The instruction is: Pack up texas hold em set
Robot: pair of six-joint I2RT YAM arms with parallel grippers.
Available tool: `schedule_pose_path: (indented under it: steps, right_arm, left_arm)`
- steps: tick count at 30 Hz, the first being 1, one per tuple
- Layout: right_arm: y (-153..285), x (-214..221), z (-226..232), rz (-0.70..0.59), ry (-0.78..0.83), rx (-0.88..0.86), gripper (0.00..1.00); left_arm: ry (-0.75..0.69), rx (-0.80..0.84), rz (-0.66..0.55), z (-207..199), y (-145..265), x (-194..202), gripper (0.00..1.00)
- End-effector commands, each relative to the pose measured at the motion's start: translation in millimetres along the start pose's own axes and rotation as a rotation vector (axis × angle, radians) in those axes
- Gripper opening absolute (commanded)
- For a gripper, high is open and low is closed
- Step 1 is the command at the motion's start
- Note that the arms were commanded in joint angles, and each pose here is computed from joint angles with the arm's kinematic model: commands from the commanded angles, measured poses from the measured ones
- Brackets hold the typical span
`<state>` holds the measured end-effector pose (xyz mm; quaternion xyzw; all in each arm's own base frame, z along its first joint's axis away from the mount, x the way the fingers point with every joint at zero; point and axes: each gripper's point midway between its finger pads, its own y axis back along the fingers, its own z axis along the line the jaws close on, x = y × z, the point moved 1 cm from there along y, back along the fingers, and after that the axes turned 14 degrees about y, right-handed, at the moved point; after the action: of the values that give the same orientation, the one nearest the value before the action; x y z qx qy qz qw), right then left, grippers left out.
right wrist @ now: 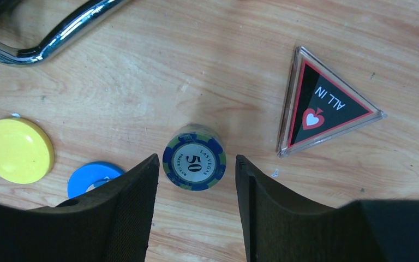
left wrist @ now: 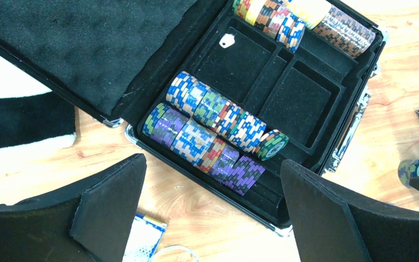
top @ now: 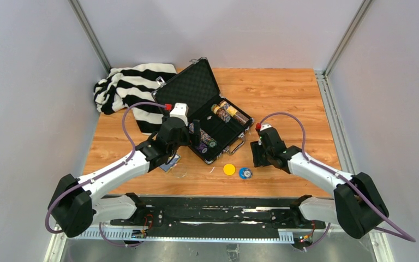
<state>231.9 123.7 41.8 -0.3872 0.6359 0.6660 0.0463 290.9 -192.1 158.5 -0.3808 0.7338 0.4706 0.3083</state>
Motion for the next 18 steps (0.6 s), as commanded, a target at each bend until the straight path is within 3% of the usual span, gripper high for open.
schedule_pose_path:
  steps: [1,12,18]
  right_arm:
    - [-3.6,9.8,3.8,0.028,-0.005,-0.004,0.52]
    - [-3.3,11.0,0.7,0.032,-0.017,0.018,0.26]
    - [11.1,-7.3,0.6,-0.053,-0.004,0.002,0.23]
  left_arm:
    - [0.012,0.019,-0.004,-4.3,-2.3,0.9,0.98]
    - [0.003,0.021,0.007,-3.1,-2.6,4.5,0.98]
    - [0.015,0.059,0.012,-10.8,0.6,2.2,0.98]
